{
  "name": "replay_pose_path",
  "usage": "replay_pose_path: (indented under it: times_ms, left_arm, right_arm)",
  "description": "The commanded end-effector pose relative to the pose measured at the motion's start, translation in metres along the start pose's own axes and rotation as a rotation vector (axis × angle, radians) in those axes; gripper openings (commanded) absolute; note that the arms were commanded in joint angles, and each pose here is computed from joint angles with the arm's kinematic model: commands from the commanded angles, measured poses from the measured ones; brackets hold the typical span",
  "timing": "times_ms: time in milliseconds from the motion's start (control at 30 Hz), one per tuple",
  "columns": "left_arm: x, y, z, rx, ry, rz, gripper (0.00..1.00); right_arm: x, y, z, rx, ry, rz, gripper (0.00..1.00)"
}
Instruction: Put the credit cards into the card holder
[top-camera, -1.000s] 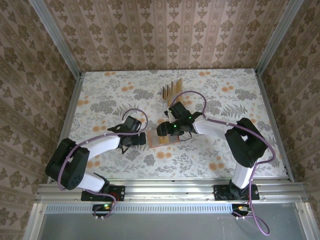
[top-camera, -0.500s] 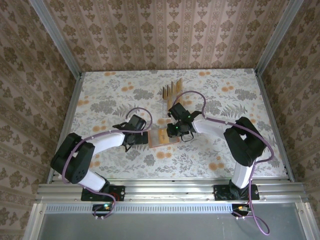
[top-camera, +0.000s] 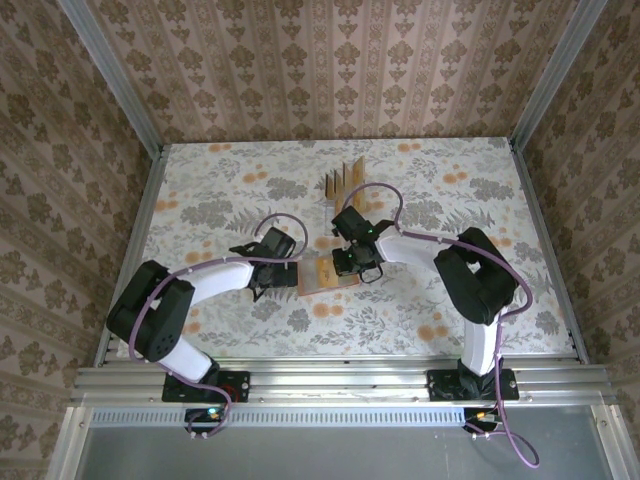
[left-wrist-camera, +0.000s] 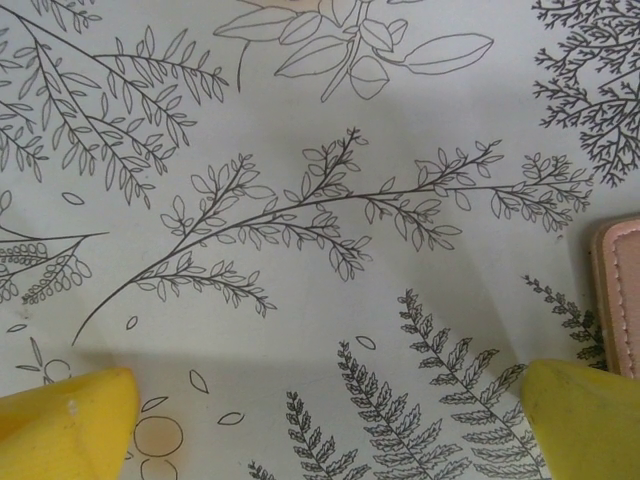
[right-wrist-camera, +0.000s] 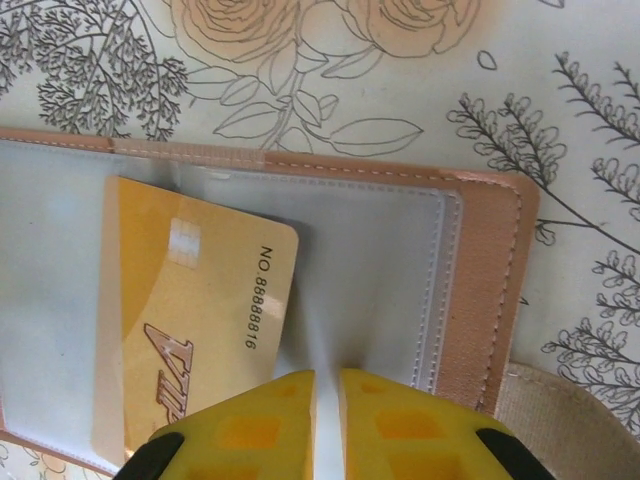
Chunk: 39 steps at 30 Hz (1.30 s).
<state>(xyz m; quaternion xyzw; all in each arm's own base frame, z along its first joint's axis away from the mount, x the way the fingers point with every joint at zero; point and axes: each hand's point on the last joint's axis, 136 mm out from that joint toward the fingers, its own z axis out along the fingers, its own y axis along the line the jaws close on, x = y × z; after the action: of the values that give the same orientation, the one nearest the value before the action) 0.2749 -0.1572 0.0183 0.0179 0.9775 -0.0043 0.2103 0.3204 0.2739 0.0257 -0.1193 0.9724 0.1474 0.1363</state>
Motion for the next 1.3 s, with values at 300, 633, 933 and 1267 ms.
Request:
replay_pose_path:
  times_ms: [300,633,933,1267]
  left_arm:
    - [0.002,-0.002,0.005,-0.009,0.014,-0.001,1.0]
    - [0.004,-0.003,0.005,-0.006,0.014,0.002,1.0]
    - [0.004,-0.003,0.005,-0.005,0.014,0.004,1.0]
    - [-0.002,0.007,-0.008,-0.027,-0.016,0.003,1.0]
  right_arm:
    - [-0.003,0.021,0.007,-0.016,0.019,-0.04,0.14]
    - [-0.007,0.038,0.01,-0.066,0.018,-0.028,0.14]
    - [-0.016,0.055,0.004,-0.112,0.005,-0.036,0.14]
    - [-0.022,0.027,-0.018,-0.049,-0.029,-0.021,0.15]
